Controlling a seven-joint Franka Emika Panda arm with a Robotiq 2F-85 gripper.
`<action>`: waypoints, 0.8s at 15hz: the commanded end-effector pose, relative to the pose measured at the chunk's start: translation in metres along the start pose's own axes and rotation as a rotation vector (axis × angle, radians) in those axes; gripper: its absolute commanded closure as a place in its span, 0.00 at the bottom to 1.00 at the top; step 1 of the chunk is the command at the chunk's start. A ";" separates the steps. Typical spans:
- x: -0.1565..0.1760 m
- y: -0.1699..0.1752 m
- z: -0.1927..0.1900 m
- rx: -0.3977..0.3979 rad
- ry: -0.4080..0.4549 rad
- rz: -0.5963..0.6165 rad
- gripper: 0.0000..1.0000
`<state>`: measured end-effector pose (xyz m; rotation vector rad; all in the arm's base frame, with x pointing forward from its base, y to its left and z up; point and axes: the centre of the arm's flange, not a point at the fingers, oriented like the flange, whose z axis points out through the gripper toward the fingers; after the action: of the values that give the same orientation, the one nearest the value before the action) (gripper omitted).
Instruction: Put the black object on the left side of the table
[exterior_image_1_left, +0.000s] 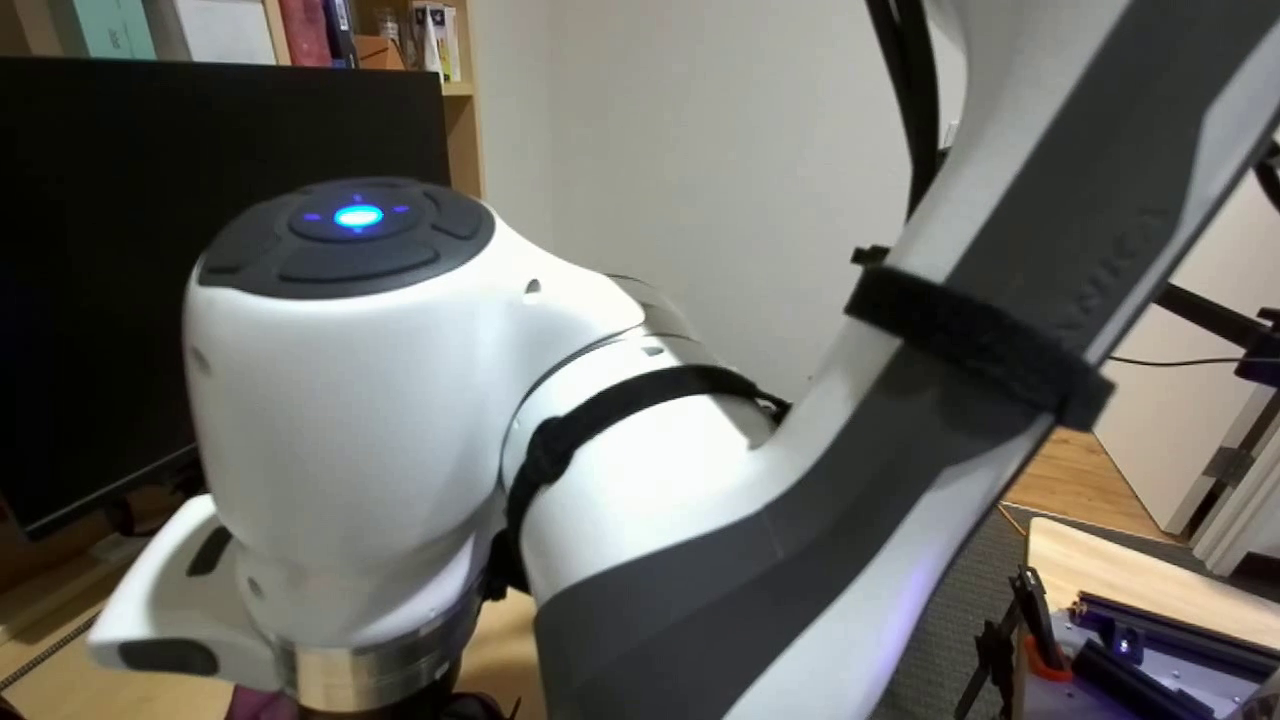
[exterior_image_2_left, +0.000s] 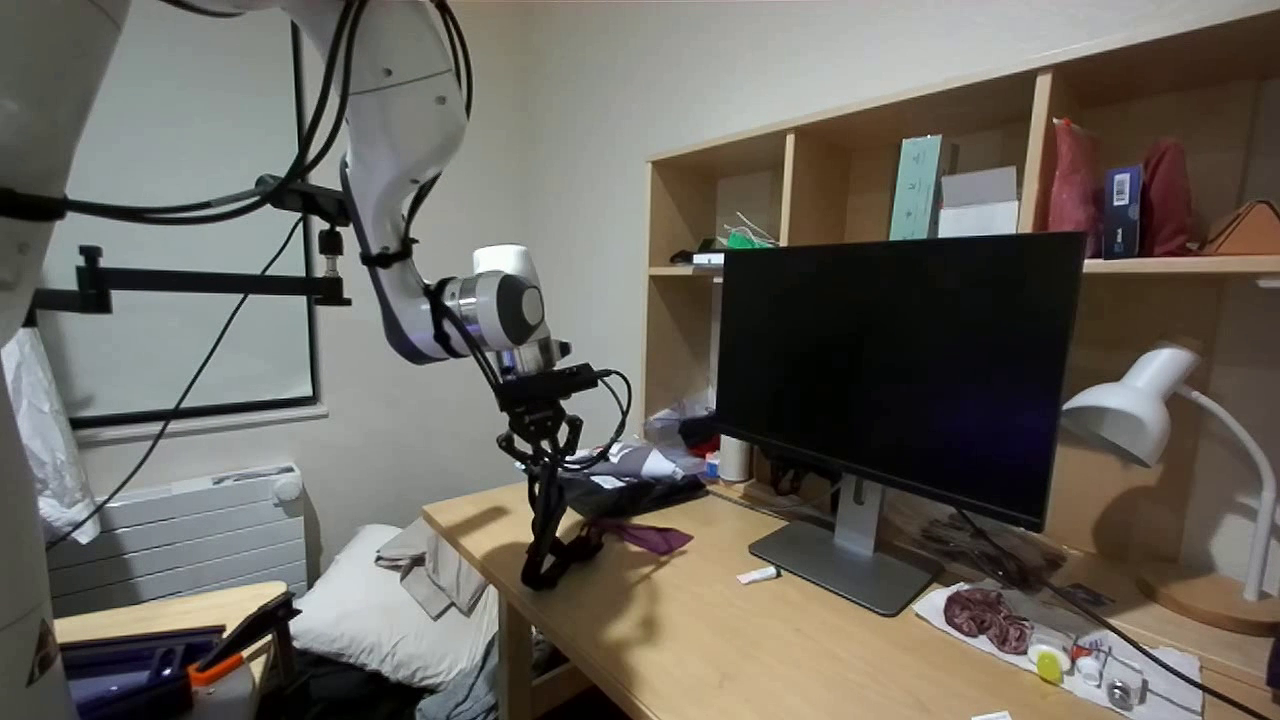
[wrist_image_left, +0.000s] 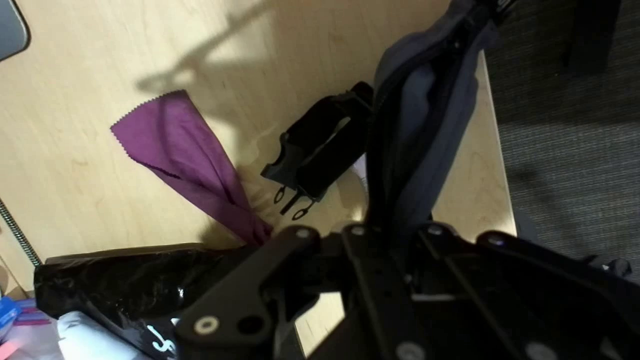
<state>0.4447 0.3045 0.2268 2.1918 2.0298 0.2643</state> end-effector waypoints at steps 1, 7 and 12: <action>0.000 0.001 0.000 -0.001 0.000 0.001 0.93; 0.000 -0.005 0.017 0.028 -0.029 -0.086 0.93; 0.009 -0.035 0.060 0.131 -0.029 -0.341 0.93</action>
<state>0.4267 0.3101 0.1821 2.0108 2.2667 0.1248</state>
